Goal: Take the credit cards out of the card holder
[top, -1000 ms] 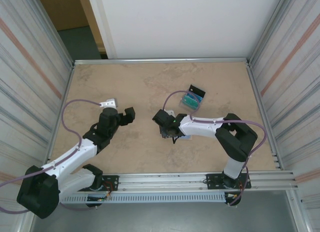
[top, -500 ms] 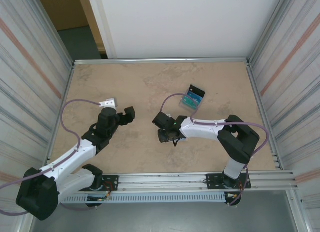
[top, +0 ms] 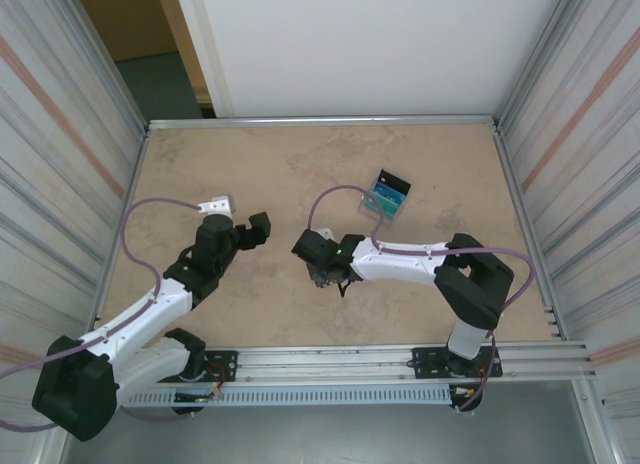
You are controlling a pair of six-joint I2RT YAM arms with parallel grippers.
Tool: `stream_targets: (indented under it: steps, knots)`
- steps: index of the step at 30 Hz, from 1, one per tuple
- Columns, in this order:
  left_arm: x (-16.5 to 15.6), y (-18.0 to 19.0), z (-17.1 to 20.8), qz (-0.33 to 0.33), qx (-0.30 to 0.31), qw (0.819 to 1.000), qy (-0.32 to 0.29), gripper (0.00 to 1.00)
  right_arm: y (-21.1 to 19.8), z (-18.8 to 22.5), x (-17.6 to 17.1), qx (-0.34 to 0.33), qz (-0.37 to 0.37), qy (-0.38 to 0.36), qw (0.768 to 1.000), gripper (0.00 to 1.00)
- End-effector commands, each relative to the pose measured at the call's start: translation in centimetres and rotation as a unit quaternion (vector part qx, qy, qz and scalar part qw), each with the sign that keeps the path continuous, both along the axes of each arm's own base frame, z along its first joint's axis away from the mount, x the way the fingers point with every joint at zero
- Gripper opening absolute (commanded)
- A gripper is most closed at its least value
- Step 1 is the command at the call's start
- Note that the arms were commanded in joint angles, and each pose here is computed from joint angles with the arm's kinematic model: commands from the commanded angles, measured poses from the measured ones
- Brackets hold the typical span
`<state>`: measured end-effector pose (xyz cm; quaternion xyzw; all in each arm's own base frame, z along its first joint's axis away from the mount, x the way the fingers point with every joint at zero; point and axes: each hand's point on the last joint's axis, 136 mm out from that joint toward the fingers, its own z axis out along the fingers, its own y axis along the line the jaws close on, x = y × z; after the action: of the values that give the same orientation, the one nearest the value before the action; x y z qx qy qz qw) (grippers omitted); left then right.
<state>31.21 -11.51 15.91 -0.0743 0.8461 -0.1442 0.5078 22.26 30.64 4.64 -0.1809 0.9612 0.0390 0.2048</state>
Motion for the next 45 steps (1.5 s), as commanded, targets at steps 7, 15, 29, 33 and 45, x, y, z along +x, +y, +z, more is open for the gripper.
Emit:
stream_targets:
  steps: [7, 15, 29, 33, 45]
  knots:
    - [0.3, 0.2, 1.5, 0.007, -0.003, 1.0, -0.014, 0.99, -0.6, -2.2, 0.4, -0.004, -0.018, 0.029, 0.999, 0.3]
    - [0.4, 0.1, 1.6, 0.007, -0.005, 1.0, -0.014, 0.99, -1.1, -3.4, -0.4, -0.002, -0.019, 0.055, 0.998, 0.33]
    - [0.5, -0.4, 2.0, -0.003, -0.009, 1.0, -0.013, 0.99, -2.0, -5.3, -1.4, 0.022, -0.022, 0.097, 0.995, 0.25]
    - [0.4, -1.3, 2.5, -0.02, 0.007, 1.0, -0.021, 0.99, -1.7, -4.7, -1.1, 0.053, -0.021, 0.1, 0.993, 0.23]
    - [0.6, -4.7, 3.2, -0.061, 0.038, 0.997, -0.032, 0.99, -1.7, -1.0, 0.4, 0.106, -0.028, 0.061, 0.992, 0.07]
